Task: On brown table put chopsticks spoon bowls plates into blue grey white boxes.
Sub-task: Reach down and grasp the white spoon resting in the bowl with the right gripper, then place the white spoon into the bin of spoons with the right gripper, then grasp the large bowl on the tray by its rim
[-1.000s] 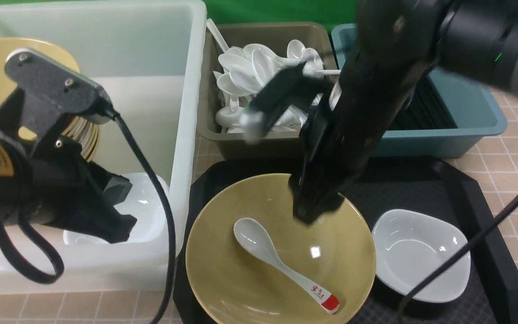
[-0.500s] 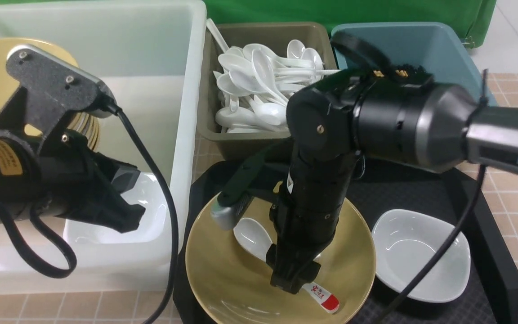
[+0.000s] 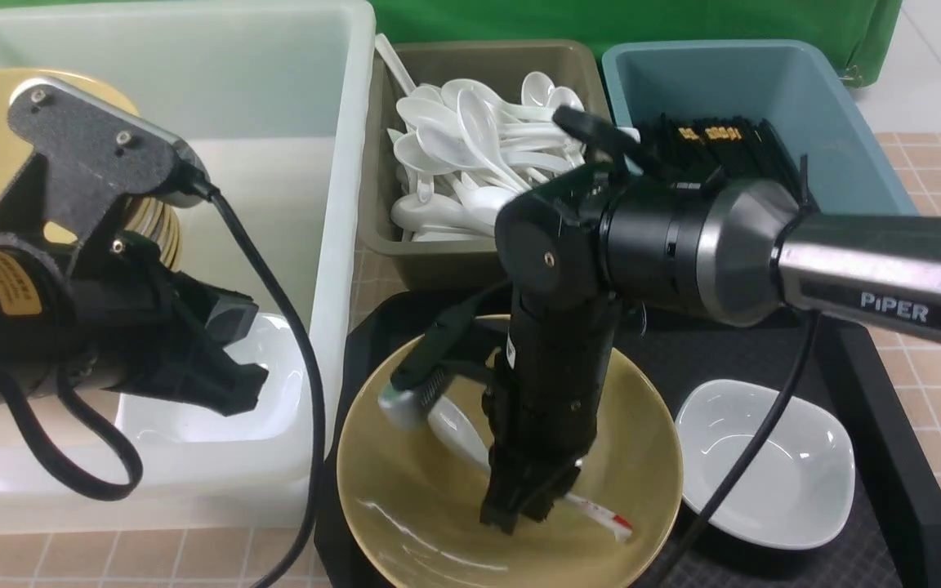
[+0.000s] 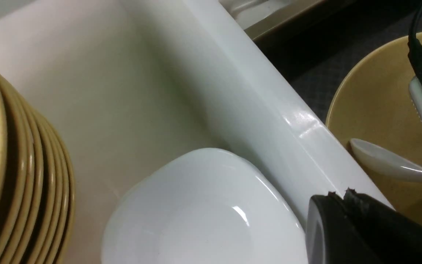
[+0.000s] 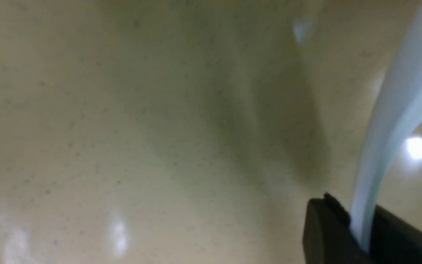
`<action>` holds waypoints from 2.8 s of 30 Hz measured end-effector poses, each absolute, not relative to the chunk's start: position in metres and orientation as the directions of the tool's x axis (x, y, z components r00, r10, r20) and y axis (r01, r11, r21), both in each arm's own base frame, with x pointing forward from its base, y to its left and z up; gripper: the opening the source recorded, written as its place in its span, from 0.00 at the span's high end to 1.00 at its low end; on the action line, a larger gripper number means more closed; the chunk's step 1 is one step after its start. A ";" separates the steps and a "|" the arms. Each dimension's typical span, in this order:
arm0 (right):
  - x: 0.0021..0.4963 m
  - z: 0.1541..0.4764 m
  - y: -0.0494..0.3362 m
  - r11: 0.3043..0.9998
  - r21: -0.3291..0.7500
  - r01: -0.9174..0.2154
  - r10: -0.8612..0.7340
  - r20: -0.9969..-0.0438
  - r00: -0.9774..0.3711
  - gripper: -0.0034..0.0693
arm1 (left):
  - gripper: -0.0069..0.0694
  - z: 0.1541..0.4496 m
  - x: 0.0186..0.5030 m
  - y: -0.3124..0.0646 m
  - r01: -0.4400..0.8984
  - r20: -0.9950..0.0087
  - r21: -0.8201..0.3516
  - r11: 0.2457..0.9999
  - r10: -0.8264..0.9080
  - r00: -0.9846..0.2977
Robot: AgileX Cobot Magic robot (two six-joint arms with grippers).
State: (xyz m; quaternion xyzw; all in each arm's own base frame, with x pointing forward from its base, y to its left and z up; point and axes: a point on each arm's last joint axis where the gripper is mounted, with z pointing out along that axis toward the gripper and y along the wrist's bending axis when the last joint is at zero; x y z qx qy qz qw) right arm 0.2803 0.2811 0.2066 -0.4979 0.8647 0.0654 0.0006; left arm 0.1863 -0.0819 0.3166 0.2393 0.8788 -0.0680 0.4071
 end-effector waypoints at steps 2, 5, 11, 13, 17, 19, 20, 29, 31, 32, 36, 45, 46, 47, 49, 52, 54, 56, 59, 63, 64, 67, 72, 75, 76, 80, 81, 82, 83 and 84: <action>0.284 0.216 0.280 0.498 0.098 -0.862 -0.858 -0.090 -0.506 0.81 | 0.91 0.319 0.188 -0.082 0.461 -0.753 0.057 0.885 0.342 -0.563; 0.304 0.259 0.269 0.528 0.031 -0.849 -0.826 -0.216 -0.521 0.86 | 0.91 0.333 0.202 -0.082 0.410 -0.771 0.029 0.912 0.281 -0.572; 0.352 0.323 0.246 0.628 -0.095 -0.772 -0.700 -0.504 -0.507 0.87 | 0.91 0.354 0.251 -0.077 0.330 -0.784 0.023 0.944 0.222 -0.580; 0.370 0.337 0.242 0.666 -0.134 -0.734 -0.636 -0.616 -0.465 0.87 | 0.91 0.358 0.268 -0.079 0.330 -0.784 0.021 0.944 0.220 -0.580; 0.395 0.346 0.242 0.726 -0.167 -0.667 -0.528 -0.757 -0.385 0.87 | 0.91 0.359 0.287 -0.087 0.359 -0.776 0.005 0.933 0.231 -0.588; 0.412 0.343 0.246 0.757 -0.179 -0.629 -0.460 -0.829 -0.318 0.86 | 0.91 0.357 0.296 -0.093 0.392 -0.759 -0.019 0.920 0.242 -0.604; 0.419 0.339 0.248 0.767 -0.180 -0.616 -0.438 -0.849 -0.297 0.85 | 0.91 0.353 0.298 -0.096 0.406 -0.748 -0.031 0.913 0.248 -0.615; 0.456 0.313 0.250 0.812 -0.154 -0.563 -0.363 -0.888 -0.281 0.38 | 0.91 0.323 0.305 -0.110 0.540 -0.632 -0.093 0.837 0.369 -0.682; 0.455 0.324 0.246 0.818 -0.142 -0.558 -0.356 -0.886 -0.297 0.25 | 0.91 0.319 0.307 -0.112 0.558 -0.619 -0.104 0.823 0.386 -0.684; 0.454 0.330 0.244 0.818 -0.140 -0.558 -0.357 -0.884 -0.301 0.23 | 0.91 0.319 0.307 -0.113 0.568 -0.616 -0.107 0.816 0.394 -0.683; 0.437 0.363 0.233 0.805 -0.139 -0.577 -0.398 -0.848 -0.350 0.17 | 0.91 0.322 0.312 -0.121 0.606 -0.590 -0.119 0.787 0.435 -0.680; 0.371 0.419 0.200 0.694 -0.179 -0.697 -0.621 -0.637 -0.456 0.51 | 0.77 0.318 0.324 -0.200 0.787 -0.459 -0.109 0.607 0.672 -0.581; 0.368 0.422 0.199 0.695 -0.181 -0.696 -0.622 -0.638 -0.454 0.53 | 0.76 0.316 0.324 -0.201 0.787 -0.455 -0.109 0.607 0.673 -0.583; 0.358 0.424 0.192 0.693 -0.181 -0.698 -0.632 -0.620 -0.466 0.63 | 0.66 0.307 0.326 -0.211 0.804 -0.422 -0.105 0.585 0.706 -0.569; 0.349 0.427 0.187 0.693 -0.181 -0.698 -0.635 -0.612 -0.471 0.70 | 0.60 0.299 0.327 -0.216 0.812 -0.401 -0.098 0.575 0.724 -0.561; 0.321 0.432 0.173 0.690 -0.173 -0.703 -0.642 -0.593 -0.485 0.86 | 0.40 0.282 0.335 -0.221 0.834 -0.353 -0.041 0.551 0.773 -0.527; 0.305 0.433 0.164 0.689 -0.169 -0.704 -0.646 -0.584 -0.492 0.90 | 0.31 0.274 0.341 -0.221 0.836 -0.350 -0.006 0.548 0.782 -0.516; 0.293 0.429 0.158 0.687 -0.161 -0.709 -0.654 -0.564 -0.505 0.90 | 0.27 0.267 0.347 -0.222 0.836 -0.350 0.023 0.549 0.787 -0.507; 0.282 0.418 0.152 0.683 -0.148 -0.715 -0.665 -0.529 -0.526 0.90 | 0.25 0.253 0.352 -0.225 0.836 -0.326 0.020 0.549 0.794 -0.513; 0.280 0.403 0.151 0.680 -0.131 -0.721 -0.677 -0.489 -0.550 0.90 | 0.27 0.235 0.354 -0.229 0.835 -0.285 -0.032 0.549 0.796 -0.534; 0.280 0.401 0.151 0.679 -0.128 -0.722 -0.680 -0.482 -0.554 0.90 | 0.27 0.231 0.355 -0.230 0.833 -0.280 -0.049 0.552 0.793 -0.542; 0.280 0.398 0.151 0.679 -0.125 -0.724 -0.682 -0.474 -0.558 0.90 | 0.34 0.220 0.356 -0.233 0.828 -0.263 -0.078 0.556 0.789 -0.555; 0.280 0.398 0.151 0.658 -0.140 -0.740 -0.701 -0.471 -0.535 0.90 | 0.67 0.214 0.355 -0.233 0.828 -0.224 -0.102 0.552 0.798 -0.560; 0.277 0.398 0.156 0.607 -0.169 -0.777 -0.745 -0.462 -0.482 0.90 | 0.83 0.226 0.348 -0.230 0.813 -0.219 -0.140 0.565 0.783 -0.582; 0.276 0.398 0.158 0.590 -0.177 -0.788 -0.758 -0.458 -0.464 0.90 | 0.86 0.231 0.346 -0.230 0.809 -0.230 -0.144 0.570 0.776 -0.588; 0.265 0.398 0.177 0.487 -0.205 -0.849 -0.818 -0.448 -0.361 0.90 | 0.90 0.255 0.340 -0.225 0.809 -0.266 -0.131 0.573 0.766 -0.586; 0.257 0.402 0.188 0.435 -0.218 -0.874 -0.838 -0.452 -0.305 0.90 | 0.90 0.274 0.337 -0.216 0.798 -0.304 -0.125 0.590 0.743 -0.597; 0.254 0.404 0.192 0.415 -0.225 -0.881 -0.844 -0.457 -0.281 0.90 | 0.90 0.286 0.335 -0.210 0.793 -0.335 -0.114 0.599 0.728 -0.598; 0.251 0.407 0.197 0.396 -0.234 -0.888 -0.847 -0.466 -0.255 0.90 | 0.90 0.293 0.336 -0.204 0.787 -0.355 -0.107 0.607 0.716 -0.601; 0.248 0.410 0.202 0.376 -0.245 -0.893 -0.850 -0.475 -0.228 0.90 | 0.90 0.306 0.334 -0.195 0.776 -0.382 -0.103 0.622 0.696 -0.608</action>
